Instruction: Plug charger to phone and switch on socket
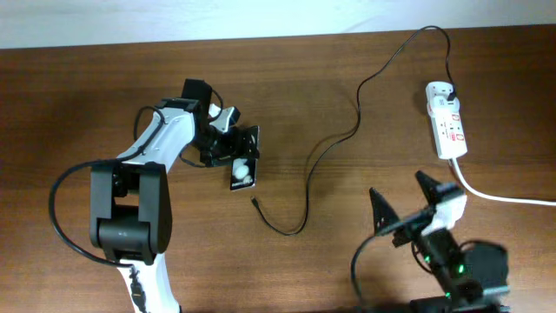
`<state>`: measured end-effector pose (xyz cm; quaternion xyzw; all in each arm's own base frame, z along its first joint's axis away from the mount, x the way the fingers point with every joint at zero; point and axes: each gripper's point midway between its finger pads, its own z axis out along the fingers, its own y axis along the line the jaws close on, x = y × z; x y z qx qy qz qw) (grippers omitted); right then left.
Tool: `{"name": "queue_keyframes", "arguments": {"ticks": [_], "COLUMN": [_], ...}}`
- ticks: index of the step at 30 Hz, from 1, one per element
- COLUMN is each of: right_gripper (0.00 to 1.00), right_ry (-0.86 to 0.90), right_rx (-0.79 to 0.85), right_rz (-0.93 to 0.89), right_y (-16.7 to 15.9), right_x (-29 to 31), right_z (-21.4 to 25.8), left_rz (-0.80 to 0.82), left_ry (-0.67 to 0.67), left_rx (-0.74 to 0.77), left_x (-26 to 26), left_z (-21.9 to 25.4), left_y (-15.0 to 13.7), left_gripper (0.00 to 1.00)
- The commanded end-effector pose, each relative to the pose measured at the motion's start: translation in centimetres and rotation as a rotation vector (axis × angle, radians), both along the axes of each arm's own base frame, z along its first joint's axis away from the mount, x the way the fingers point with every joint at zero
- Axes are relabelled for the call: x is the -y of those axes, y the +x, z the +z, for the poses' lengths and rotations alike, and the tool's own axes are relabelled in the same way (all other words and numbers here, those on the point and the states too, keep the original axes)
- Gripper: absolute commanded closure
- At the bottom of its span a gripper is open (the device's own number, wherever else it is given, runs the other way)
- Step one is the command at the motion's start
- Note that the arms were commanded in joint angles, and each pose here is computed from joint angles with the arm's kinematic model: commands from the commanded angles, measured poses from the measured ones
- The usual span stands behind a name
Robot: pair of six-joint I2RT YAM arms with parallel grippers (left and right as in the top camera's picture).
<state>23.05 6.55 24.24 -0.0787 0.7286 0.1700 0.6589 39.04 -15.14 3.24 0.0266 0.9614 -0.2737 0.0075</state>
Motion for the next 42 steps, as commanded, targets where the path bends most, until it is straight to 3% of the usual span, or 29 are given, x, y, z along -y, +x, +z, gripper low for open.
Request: {"name": "queue_keyframes", "arguments": {"ticks": [1, 6, 11, 20, 23, 24, 27, 35, 42], "right_gripper": [0.01, 0.01, 0.01, 0.01, 0.01, 0.01, 0.01, 0.01, 0.01], "right_ry": [-0.001, -0.003, 0.123, 0.201, 0.166, 0.154, 0.157, 0.159, 0.16], "right_rx": [-0.138, -0.497, -0.632, -0.916, -1.001, -1.054, -1.11, -1.146, -1.146], "right_rz": [0.033, 0.088, 0.381, 0.339, 0.261, 0.231, 0.225, 0.222, 0.222], "right_y": [2.1, 4.9, 5.5, 7.2, 7.7, 7.9, 8.0, 8.0, 8.0], "right_x": [-0.8, -2.0, -6.7, -6.9, -5.8, -5.5, -5.5, -5.5, -5.5], "right_z": [2.5, 1.9, 0.5, -6.3, -9.2, -10.9, -12.6, -13.7, -13.7], "left_rz": [-0.016, -0.016, -0.016, -0.024, -0.045, -0.03, 0.004, 0.058, 0.024], "left_ry": [-0.038, -0.039, -0.039, -0.034, 0.114, 0.324, 0.508, 0.57, 0.562], "left_rx": [0.048, 0.05, 0.05, 0.055, 0.085, 0.125, 0.176, 0.191, 0.211], "left_x": [0.3, 0.3, 0.3, 0.4, 0.4, 0.2, 1.2, 1.8, 3.1], "left_z": [1.9, 2.0, 2.0, 1.9, 0.7, -0.4, -0.7, -1.3, -3.0], "left_y": [0.2, 0.2, 0.2, 0.2, 0.3, 0.4, 0.0, -0.6, -1.6], "left_gripper": [0.21, 0.21, 0.2, 0.18, 0.01, 0.01, 0.01, 0.0, 0.09]}}
